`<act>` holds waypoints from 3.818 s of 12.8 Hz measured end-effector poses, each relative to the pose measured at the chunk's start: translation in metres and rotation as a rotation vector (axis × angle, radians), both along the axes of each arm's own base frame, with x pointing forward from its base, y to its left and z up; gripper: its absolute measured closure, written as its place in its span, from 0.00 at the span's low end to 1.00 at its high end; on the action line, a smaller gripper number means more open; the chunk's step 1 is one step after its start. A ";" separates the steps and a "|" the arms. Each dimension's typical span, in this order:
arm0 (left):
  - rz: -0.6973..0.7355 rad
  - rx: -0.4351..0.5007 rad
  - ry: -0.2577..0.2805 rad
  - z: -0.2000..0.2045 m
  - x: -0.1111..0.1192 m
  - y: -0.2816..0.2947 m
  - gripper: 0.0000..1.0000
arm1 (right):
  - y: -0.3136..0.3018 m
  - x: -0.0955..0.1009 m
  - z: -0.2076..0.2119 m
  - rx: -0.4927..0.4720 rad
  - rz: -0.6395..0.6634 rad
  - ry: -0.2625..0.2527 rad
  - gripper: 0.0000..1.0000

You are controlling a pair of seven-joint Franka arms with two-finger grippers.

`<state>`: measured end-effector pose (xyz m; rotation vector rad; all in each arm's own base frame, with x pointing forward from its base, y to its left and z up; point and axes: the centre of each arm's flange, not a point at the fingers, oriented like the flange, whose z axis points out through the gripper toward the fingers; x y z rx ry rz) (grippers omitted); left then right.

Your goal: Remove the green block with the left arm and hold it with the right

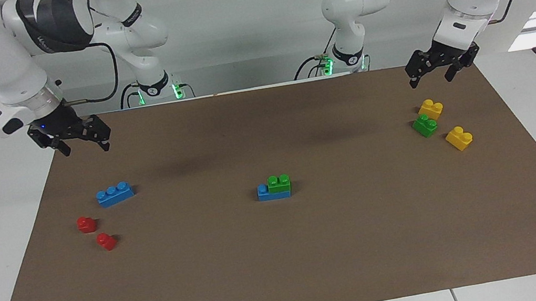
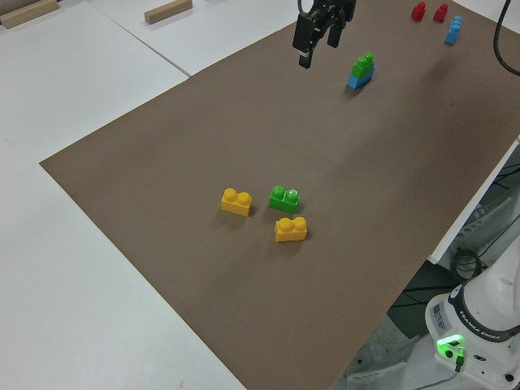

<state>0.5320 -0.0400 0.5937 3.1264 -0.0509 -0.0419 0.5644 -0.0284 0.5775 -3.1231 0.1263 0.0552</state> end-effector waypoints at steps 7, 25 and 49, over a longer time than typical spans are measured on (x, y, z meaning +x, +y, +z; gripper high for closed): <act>0.006 0.001 0.006 -0.001 -0.001 0.001 0.00 | 0.000 0.000 0.000 0.000 0.001 0.000 0.00; 0.833 -0.040 0.100 -0.008 -0.023 -0.084 0.00 | 0.042 0.007 -0.031 0.114 -1.041 0.066 0.00; 1.566 -0.021 0.085 -0.148 -0.003 -0.323 0.00 | 0.248 0.025 -0.225 0.356 -1.387 0.297 0.00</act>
